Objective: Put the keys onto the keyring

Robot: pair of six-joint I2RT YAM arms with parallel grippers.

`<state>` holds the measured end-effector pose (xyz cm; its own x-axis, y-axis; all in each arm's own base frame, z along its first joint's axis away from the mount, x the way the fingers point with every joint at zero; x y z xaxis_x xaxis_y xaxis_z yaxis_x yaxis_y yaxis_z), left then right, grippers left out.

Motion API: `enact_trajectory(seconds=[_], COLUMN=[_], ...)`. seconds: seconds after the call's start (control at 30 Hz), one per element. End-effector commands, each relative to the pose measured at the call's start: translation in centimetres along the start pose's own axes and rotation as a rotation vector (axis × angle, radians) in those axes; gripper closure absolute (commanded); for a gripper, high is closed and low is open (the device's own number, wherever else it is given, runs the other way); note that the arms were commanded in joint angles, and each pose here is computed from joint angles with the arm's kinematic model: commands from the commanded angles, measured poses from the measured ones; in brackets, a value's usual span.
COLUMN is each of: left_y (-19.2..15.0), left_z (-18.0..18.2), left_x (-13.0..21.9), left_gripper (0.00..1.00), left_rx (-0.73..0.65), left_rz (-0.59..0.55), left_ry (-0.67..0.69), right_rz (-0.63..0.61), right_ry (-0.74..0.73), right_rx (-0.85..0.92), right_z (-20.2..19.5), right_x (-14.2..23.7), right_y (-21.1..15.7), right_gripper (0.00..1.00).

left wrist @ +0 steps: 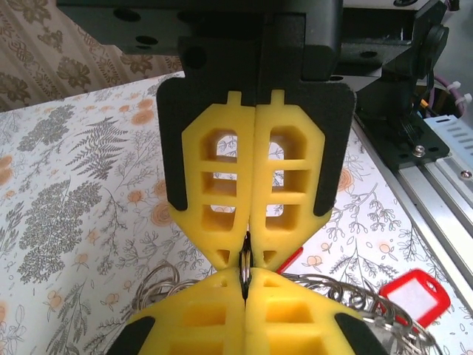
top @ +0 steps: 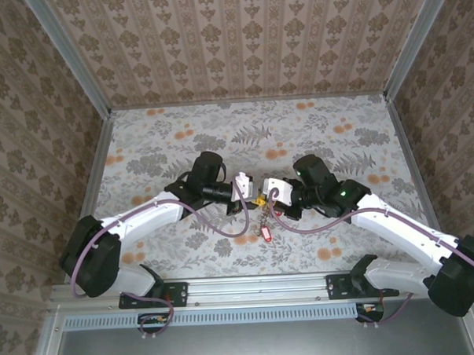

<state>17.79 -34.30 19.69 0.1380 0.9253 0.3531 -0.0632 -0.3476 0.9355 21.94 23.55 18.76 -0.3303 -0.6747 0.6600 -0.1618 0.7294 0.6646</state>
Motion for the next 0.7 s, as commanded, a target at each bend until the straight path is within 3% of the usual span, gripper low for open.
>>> enact_trajectory(seconds=[0.0,0.07,0.13,0.2,0.3,0.67], left_y=[1.5,1.8,2.1,2.6,2.8,3.3], left_z=[-0.4,-0.7,-0.8,-0.9,-1.3,-1.7], left_x=[0.4,0.6,0.9,1.3,1.6,1.8], left_gripper=[1.0,1.0,1.0,1.0,1.0,1.0], left_rx=[-0.037,-0.045,-0.04,-0.043,-0.038,-0.055], left_rz=[-0.019,-0.039,-0.075,-0.12,-0.153,-0.201], left_ry=[-0.017,-0.029,-0.038,-0.053,-0.084,-0.126], right_rz=[-0.041,-0.057,-0.142,-0.213,-0.223,-0.321], right_ry=[-0.029,-0.035,-0.063,-0.097,-0.13,-0.016], right_rx=[0.037,0.027,-0.014,-0.043,-0.056,-0.07], right_z=[-0.9,-0.7,-0.7,-0.8,-0.4,0.6], right_x=[0.5,0.6,1.3,2.3,3.2,4.2], right_y=[1.5,1.4,1.4,1.3,0.6,2.6], right_gripper=[0.94,0.78,0.72,0.71,0.71,0.77])
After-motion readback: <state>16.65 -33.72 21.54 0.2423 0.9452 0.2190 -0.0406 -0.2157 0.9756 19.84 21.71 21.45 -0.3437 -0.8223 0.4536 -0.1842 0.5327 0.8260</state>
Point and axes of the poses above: each hand's point on the last joint's axis, 136 mm out from that joint toward the fingers, its own x axis back along the fingers, its own z axis along the line the jaws close on, y = z × x, the point moved 1 cm from there along x, back along the fingers, and after that the axes turned 10 degrees about x, right-handed, at the moved point
